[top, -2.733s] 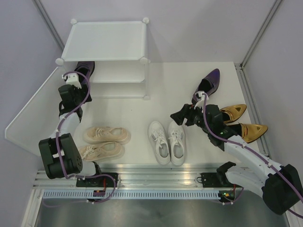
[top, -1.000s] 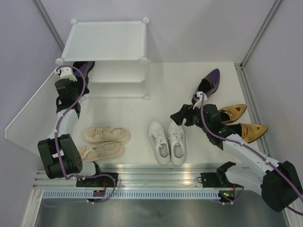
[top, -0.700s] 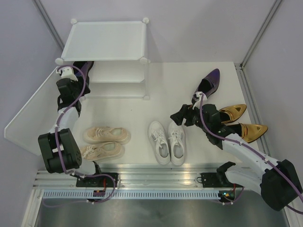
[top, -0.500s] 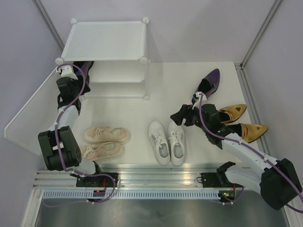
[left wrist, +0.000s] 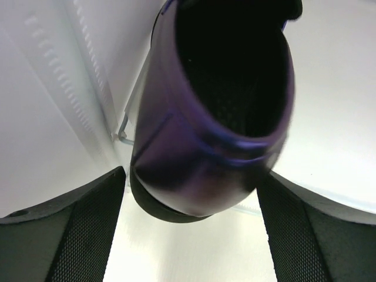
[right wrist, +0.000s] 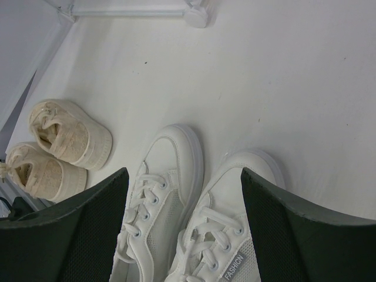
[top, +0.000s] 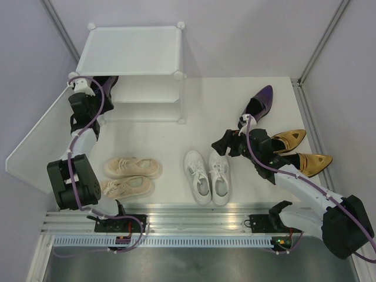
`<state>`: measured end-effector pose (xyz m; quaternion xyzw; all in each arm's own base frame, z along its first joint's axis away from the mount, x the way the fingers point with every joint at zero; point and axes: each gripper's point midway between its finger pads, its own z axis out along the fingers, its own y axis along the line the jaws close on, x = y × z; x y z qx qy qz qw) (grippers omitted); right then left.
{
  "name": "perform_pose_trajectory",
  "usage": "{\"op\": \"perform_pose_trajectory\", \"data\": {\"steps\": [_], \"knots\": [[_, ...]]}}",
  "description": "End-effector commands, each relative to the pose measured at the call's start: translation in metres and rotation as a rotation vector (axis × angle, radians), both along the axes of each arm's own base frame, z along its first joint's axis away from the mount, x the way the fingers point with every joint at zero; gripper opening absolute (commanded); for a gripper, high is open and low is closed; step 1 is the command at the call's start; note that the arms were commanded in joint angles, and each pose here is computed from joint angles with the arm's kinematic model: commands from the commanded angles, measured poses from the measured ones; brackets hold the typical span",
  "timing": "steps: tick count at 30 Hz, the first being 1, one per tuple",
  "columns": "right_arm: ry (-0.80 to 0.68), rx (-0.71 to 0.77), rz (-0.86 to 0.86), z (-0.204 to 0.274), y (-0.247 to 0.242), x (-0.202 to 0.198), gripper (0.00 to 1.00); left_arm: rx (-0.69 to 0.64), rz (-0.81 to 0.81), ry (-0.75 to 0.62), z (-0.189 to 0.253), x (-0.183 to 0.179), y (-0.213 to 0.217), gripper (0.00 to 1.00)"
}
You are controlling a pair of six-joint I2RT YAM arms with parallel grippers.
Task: Place and organize the shoes in the shoe cabinet
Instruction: Place the shoe in the shoe cabinet.
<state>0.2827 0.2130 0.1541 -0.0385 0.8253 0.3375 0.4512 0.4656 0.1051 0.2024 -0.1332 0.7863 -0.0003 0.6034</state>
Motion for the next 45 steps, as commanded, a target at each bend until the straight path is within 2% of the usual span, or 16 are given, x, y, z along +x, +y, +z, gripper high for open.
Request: {"op": "perform_pose_trajectory", "data": {"steps": [1, 5, 17, 20, 26, 30, 45], "knots": [[-0.057, 0.009, -0.007, 0.017, 0.001, 0.009, 0.81, -0.019, -0.034, -0.105, 0.036, 0.013, -0.005, 0.93], [-0.063, 0.014, -0.007, 0.019, 0.001, 0.009, 0.81, -0.018, -0.044, -0.103, 0.039, 0.008, -0.008, 0.94], [-0.070, 0.030, 0.002, 0.024, 0.001, 0.005, 0.81, 0.027, 0.026, -0.076, 0.039, -0.025, -0.001, 0.87], [-0.070, 0.033, 0.006, 0.024, 0.002, 0.004, 0.81, 0.023, 0.019, -0.077, 0.041, -0.030, -0.004, 0.82], [-0.074, 0.040, 0.009, 0.026, 0.002, 0.003, 0.81, 0.003, -0.015, -0.064, 0.036, -0.033, -0.012, 0.59], [-0.076, 0.041, 0.009, 0.027, 0.002, 0.002, 0.81, -0.015, -0.032, -0.053, 0.030, -0.032, -0.015, 0.54], [-0.068, 0.028, 0.002, 0.022, 0.001, 0.005, 0.81, -0.068, -0.069, -0.086, 0.036, -0.009, -0.021, 0.52]]}}
